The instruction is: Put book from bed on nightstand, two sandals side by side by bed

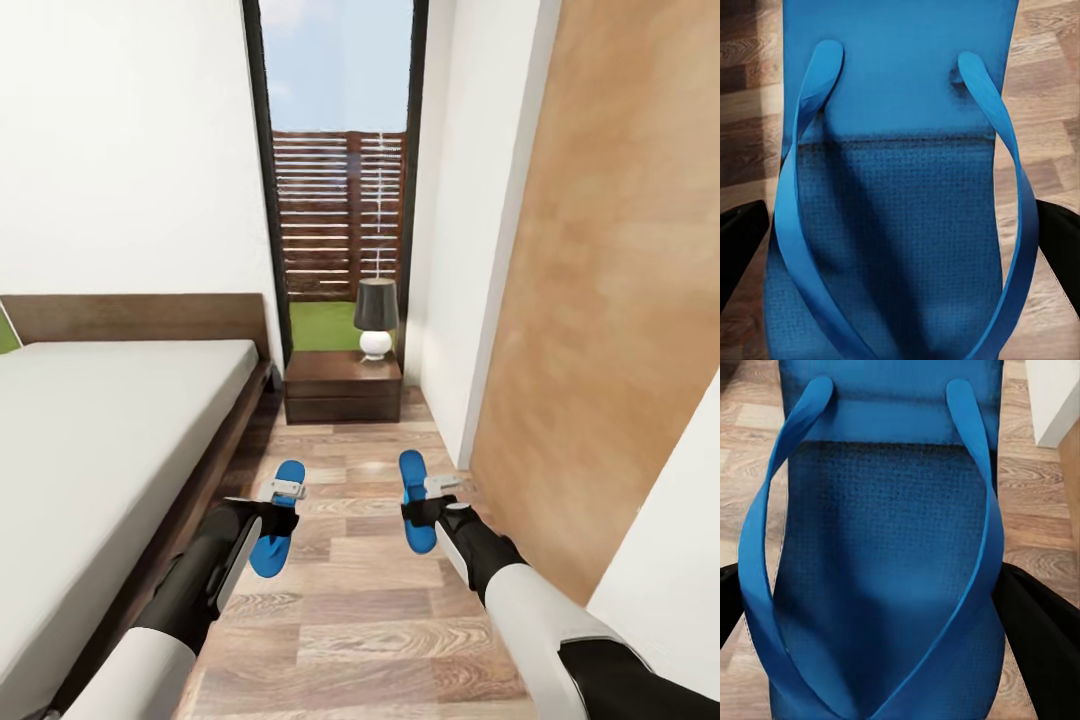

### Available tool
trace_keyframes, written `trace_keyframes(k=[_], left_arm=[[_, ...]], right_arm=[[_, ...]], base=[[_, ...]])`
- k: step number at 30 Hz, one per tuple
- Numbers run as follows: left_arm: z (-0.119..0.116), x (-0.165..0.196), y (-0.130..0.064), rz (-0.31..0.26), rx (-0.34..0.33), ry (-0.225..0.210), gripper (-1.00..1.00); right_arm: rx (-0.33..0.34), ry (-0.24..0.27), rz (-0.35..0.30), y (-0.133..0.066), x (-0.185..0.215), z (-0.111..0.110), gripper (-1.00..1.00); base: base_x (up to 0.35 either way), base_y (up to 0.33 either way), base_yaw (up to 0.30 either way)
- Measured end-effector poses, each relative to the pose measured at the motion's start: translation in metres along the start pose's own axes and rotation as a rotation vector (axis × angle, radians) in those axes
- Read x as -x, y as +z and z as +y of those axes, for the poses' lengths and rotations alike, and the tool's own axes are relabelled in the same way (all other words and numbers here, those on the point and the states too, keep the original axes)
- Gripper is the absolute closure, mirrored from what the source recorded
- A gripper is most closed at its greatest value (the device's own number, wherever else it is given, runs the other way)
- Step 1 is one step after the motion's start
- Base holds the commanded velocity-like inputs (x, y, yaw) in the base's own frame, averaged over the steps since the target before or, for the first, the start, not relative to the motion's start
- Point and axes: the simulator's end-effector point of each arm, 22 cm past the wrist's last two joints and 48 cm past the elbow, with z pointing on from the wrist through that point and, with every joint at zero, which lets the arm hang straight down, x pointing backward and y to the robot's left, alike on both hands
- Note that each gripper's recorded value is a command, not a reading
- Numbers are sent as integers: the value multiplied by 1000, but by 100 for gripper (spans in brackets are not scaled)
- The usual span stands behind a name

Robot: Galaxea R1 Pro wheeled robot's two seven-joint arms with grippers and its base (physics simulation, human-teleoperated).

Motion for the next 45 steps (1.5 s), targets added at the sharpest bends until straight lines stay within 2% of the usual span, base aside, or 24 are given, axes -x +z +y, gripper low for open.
trace_keyframes(k=[28, 45], left_arm=[[0, 0, 0, 0, 0, 0, 100], [-1, -8, 9, 20, -3, -2, 100]], right_arm=[[2, 1, 5, 0, -5, 2, 100], [5, 2, 25, 7, -16, 3, 100]], base=[[297, -25, 0], [276, 0, 0]])
